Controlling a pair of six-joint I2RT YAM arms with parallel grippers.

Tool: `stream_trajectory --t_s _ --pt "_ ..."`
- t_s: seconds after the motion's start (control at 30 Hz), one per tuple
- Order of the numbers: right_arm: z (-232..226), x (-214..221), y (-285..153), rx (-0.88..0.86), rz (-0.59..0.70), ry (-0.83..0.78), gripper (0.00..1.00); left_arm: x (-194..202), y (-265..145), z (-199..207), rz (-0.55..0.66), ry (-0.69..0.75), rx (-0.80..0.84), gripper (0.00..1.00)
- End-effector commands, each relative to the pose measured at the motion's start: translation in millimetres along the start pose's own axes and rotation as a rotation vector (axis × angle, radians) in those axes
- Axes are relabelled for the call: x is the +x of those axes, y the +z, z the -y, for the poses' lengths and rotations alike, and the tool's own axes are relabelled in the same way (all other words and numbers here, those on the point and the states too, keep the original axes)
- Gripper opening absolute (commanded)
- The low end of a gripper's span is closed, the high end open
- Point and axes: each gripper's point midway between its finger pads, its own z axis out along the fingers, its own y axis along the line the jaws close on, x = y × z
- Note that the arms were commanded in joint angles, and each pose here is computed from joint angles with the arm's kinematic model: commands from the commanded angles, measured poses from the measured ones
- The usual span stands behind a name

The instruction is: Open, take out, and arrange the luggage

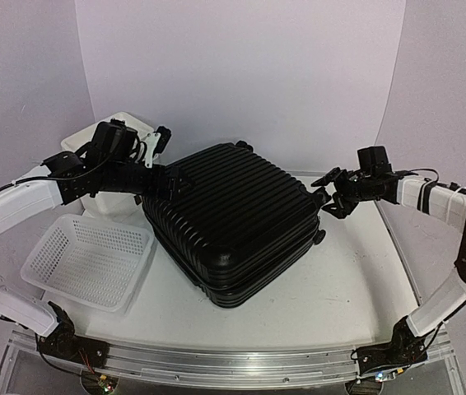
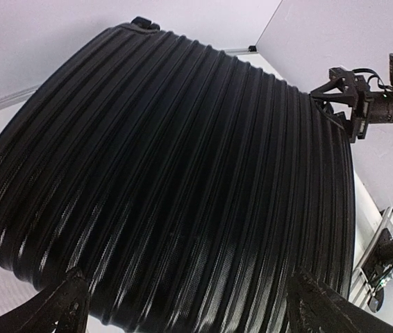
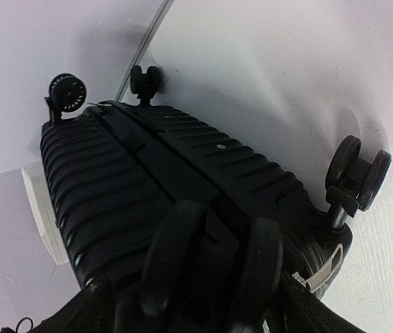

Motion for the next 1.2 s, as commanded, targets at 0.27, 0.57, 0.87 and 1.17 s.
stream_trajectory --t_s 0.27,0.57,0.87,1.17 --pt "6.9 -21.1 14.8 0.024 0.175 0.201 0.34 -19.5 -20.4 -0.2 0.097 0.03 -0.001 1.0" --pt "37.0 -117.9 -31.6 0.015 0.265 0.178 0.05 -23.4 -6.8 2.4 0.073 0.025 0.016 0.99" --pt "52.5 -156.7 -31.8 0.12 -0.069 -0.214 0.19 -34.6 23.6 6.8 0.026 -0.046 0.08 0.99" --pt "70.4 -153.8 -126.1 0.564 0.023 -0.389 0.98 -87.9 72.0 -37.9 0.073 -0.26 0.23 0.99"
